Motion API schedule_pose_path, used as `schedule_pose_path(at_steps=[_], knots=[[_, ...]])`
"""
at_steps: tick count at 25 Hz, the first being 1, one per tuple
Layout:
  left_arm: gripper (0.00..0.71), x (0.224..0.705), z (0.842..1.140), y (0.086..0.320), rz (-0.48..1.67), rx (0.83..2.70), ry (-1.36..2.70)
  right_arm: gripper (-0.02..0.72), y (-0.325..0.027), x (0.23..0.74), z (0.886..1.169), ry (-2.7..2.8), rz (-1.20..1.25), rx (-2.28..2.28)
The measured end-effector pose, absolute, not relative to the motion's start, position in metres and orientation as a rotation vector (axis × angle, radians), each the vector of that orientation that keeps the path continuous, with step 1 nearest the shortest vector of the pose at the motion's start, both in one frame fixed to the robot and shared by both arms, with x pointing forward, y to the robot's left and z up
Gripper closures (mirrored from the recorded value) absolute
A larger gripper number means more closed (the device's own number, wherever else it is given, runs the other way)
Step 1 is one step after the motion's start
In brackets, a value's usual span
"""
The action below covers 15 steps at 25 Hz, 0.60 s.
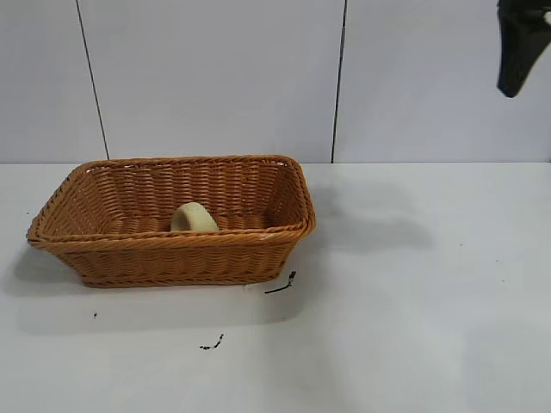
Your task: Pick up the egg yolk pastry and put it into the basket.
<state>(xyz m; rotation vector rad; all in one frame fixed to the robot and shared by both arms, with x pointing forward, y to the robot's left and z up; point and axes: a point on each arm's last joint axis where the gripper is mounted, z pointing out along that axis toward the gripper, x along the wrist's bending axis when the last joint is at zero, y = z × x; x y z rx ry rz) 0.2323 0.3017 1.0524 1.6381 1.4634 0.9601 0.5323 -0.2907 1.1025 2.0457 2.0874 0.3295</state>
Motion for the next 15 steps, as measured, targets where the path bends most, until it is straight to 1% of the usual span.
schedule_pose_path(at_steps=[3,5,7,10,15], knots=[[0.014,0.232,1.052,0.302,0.960,1.638,1.463,0.010,-0.292,0.468,1.106,2.071,0.357,2.029],[0.014,0.232,1.052,0.302,0.960,1.638,1.463,0.010,-0.293,0.429,1.098,2.068,0.362,2.027],[0.014,0.232,1.052,0.302,0.960,1.638,1.463,0.010,-0.294,0.392,1.093,2.028,0.427,1.987],[0.014,0.232,1.052,0.302,0.960,1.638,1.463,0.010,-0.295,0.347,1.078,1.928,0.572,1.890],[0.014,0.232,1.052,0.302,0.960,1.638,1.463,0.010,-0.296,0.291,1.050,1.795,0.746,1.738]])
